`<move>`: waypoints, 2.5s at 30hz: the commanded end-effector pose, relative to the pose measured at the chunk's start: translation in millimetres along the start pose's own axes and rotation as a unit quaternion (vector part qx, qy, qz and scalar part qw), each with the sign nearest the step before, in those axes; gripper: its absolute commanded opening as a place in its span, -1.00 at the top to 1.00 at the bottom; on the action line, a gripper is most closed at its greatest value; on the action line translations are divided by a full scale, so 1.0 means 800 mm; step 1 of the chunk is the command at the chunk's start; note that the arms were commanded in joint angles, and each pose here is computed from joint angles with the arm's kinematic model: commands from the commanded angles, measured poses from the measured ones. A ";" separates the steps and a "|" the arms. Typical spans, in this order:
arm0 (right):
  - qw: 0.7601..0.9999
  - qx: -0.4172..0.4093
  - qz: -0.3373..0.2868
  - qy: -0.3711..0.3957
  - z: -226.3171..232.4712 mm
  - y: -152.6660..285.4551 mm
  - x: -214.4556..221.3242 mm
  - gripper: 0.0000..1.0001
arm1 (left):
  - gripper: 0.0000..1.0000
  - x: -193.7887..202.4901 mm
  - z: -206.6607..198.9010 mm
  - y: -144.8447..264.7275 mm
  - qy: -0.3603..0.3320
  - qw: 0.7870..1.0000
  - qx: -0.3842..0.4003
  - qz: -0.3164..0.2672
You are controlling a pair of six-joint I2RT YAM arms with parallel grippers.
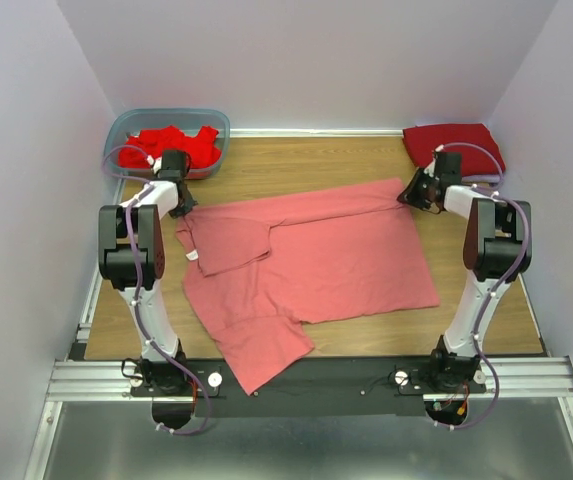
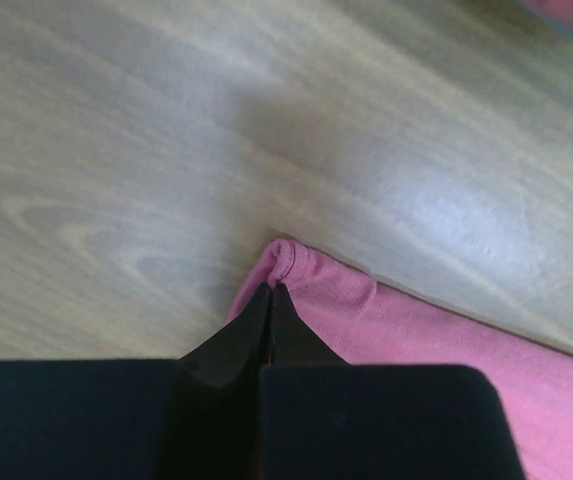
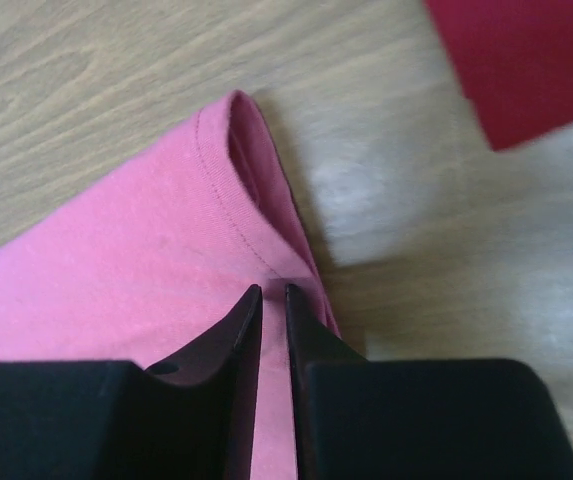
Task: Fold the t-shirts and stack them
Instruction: Fold the tshirt
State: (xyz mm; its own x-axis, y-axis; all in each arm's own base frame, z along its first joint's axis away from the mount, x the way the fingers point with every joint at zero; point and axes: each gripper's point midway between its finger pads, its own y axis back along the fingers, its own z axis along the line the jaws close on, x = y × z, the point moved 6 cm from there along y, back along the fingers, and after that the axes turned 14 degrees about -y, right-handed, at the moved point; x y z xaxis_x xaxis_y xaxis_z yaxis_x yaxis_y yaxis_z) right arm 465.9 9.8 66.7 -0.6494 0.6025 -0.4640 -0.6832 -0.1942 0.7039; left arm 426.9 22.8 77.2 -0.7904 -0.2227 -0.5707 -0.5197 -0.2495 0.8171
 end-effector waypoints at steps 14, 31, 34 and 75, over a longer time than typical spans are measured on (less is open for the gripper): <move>0.997 -0.032 -0.019 -0.065 -0.012 0.030 -0.015 0.49 | 0.77 -0.050 -0.014 -0.031 -0.024 0.999 -0.026 -0.016; 0.982 -0.178 -0.001 -0.063 0.042 -0.021 -0.045 0.49 | 0.76 -0.040 -0.013 -0.037 -0.022 0.999 -0.037 -0.014; 0.984 -0.159 0.004 -0.078 0.030 -0.040 -0.037 0.49 | 0.76 -0.039 -0.011 -0.038 -0.019 0.999 -0.045 -0.012; 0.997 -0.053 -0.003 0.050 0.076 0.145 0.031 -0.25 | -0.22 0.023 0.009 0.175 0.018 0.994 0.028 -0.101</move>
State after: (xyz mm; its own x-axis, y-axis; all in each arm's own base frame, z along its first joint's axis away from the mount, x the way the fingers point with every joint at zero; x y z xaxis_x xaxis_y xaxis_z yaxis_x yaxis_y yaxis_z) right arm 428.9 38.1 205.7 -0.5685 0.5849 -0.5785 -0.8185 -0.3316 0.4691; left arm 374.3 7.7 203.1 -0.6001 -0.2064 -0.7729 -0.7270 -0.2624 0.6345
